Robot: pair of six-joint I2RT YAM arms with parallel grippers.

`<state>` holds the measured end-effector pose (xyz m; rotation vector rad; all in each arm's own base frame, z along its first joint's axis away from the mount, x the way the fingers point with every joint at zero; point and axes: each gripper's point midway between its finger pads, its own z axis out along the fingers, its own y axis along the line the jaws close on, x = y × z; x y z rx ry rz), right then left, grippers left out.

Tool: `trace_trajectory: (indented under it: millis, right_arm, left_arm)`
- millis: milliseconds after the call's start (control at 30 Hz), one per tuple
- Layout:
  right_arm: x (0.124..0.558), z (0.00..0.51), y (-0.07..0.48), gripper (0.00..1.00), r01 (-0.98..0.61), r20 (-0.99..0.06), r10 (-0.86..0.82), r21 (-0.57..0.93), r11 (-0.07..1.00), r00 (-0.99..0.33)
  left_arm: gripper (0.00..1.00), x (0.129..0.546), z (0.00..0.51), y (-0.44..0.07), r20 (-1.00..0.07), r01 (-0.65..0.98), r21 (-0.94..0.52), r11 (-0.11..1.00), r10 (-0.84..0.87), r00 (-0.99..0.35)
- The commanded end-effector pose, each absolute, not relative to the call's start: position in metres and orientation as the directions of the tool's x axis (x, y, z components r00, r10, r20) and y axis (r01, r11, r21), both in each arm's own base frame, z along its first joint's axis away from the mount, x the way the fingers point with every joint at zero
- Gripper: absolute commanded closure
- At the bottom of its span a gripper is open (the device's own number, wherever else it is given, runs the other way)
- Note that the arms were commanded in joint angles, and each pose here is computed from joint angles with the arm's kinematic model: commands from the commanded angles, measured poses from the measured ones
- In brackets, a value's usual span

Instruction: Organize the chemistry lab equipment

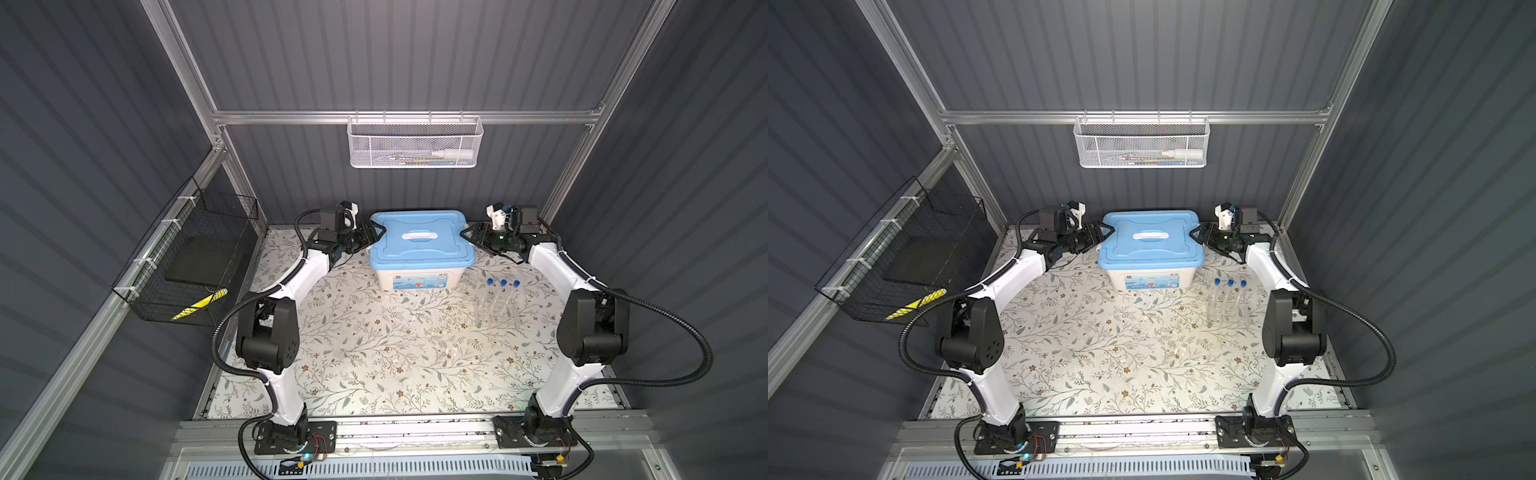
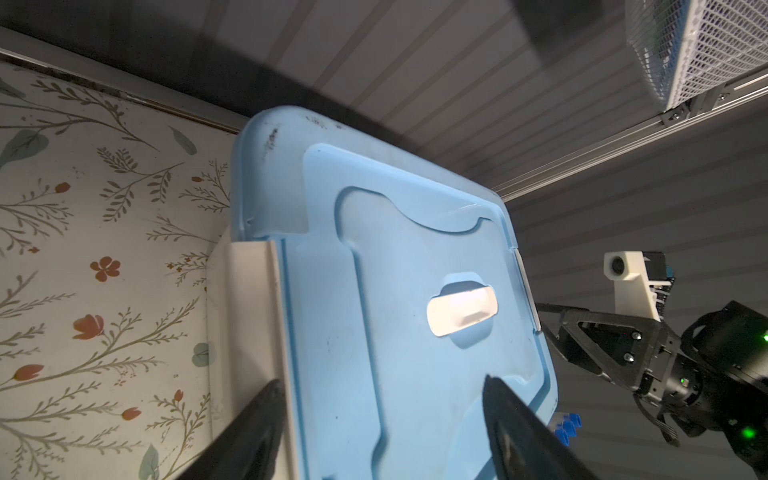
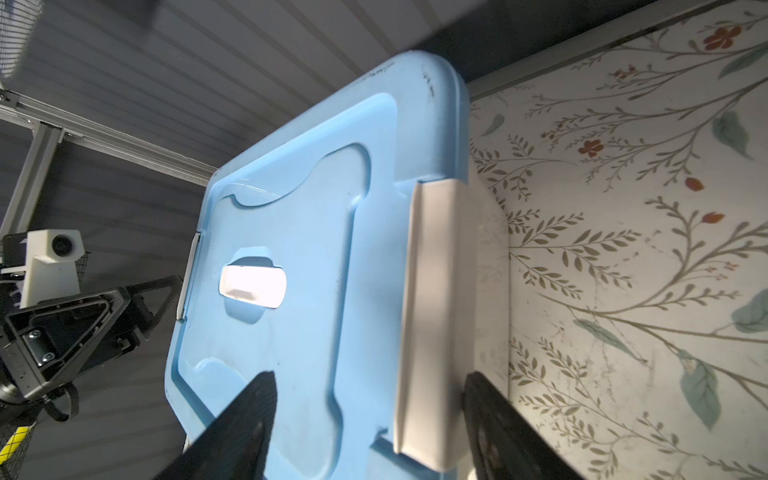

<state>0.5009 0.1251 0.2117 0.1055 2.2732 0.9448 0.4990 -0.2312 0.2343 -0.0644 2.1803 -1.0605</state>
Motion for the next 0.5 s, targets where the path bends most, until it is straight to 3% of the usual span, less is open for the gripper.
trace_trajectory:
  millis: [0, 467]
  right_arm:
    - [0.498, 0.222, 0.153, 0.28, -0.251, -0.561, 0.254, 0.669, 0.699, -0.787]
    - [0.496, 0.215, 0.163, 0.29, -0.251, -0.549, 0.232, 0.665, 0.704, -0.803]
  left_arm:
    - [0.24, 0.487, 0.212, -0.257, -0.516, 0.250, -0.726, 0.641, -0.268, -0.813]
    - [0.24, 0.489, 0.194, -0.267, -0.492, 0.236, -0.732, 0.639, -0.257, -0.832]
